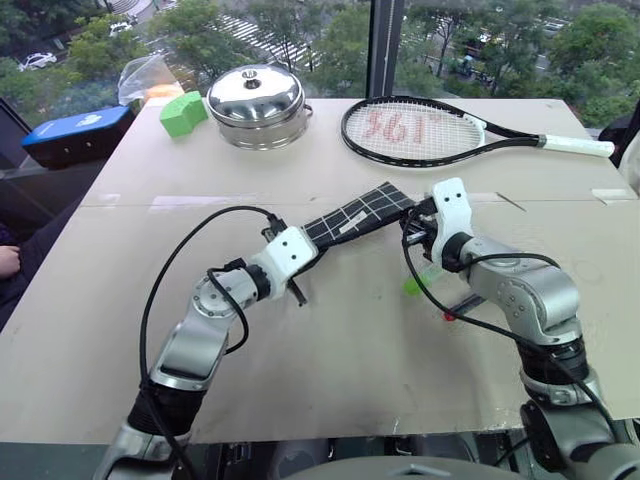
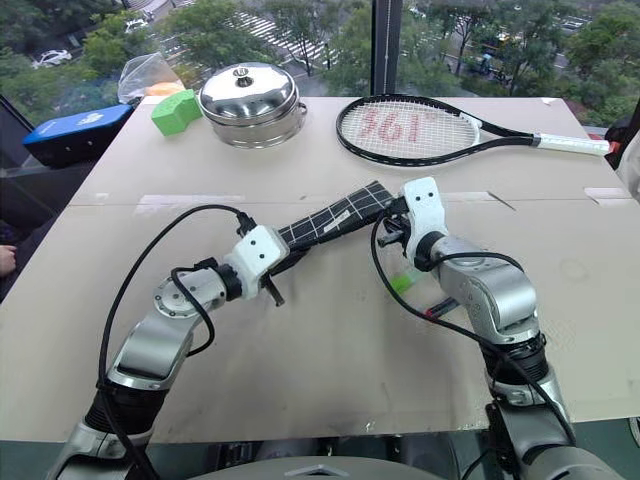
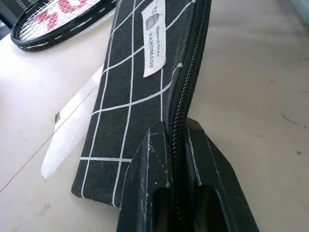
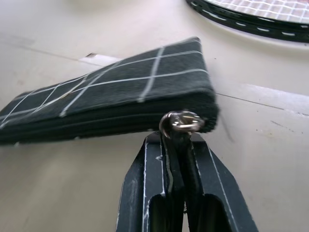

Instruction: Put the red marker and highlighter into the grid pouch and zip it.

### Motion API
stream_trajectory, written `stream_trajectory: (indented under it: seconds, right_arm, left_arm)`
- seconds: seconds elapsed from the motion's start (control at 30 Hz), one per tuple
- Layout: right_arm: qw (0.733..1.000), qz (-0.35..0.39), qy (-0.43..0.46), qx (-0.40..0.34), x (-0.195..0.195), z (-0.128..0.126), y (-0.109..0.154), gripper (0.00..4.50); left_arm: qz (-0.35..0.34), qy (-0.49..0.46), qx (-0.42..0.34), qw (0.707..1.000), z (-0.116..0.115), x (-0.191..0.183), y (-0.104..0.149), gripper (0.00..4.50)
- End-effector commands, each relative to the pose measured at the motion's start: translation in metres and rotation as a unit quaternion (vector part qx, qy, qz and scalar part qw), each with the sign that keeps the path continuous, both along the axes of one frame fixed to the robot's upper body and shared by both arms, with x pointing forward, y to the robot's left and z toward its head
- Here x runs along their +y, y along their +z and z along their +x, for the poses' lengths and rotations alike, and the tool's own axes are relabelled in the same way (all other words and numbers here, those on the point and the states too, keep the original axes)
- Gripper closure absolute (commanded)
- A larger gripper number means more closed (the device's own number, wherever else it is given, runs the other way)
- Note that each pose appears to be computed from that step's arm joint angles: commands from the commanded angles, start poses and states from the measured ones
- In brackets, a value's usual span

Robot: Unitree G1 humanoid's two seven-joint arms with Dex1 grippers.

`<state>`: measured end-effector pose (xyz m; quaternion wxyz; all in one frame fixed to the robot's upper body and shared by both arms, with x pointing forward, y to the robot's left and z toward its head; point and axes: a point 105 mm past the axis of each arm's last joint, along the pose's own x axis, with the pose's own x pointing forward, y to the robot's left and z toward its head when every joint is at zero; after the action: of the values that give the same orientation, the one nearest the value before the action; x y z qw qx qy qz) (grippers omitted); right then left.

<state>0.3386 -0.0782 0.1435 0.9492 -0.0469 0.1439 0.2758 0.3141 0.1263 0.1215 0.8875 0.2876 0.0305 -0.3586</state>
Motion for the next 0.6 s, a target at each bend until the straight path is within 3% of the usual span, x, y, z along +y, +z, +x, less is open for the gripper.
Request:
stream_trajectory:
  seconds: [0.03,0.3,0.6]
  right_arm:
    - [0.998,-0.002,0.054,-0.010,0.019,-0.014,0.008,4.46]
    - [0.997,0.000,0.073,0.013,0.043,-0.006,-0.011,4.46]
    - [0.983,-0.017,0.183,0.003,0.101,-0.014,-0.008,4.46]
  left_arm:
    - [-0.008,-0.007,-0.026,1.000,0.003,-0.007,0.016,4.50]
    - [-0.012,-0.030,-0.029,0.999,0.009,-0.024,0.017,4.50]
    - [0.027,-0.068,-0.044,0.996,0.009,-0.040,0.016,4.50]
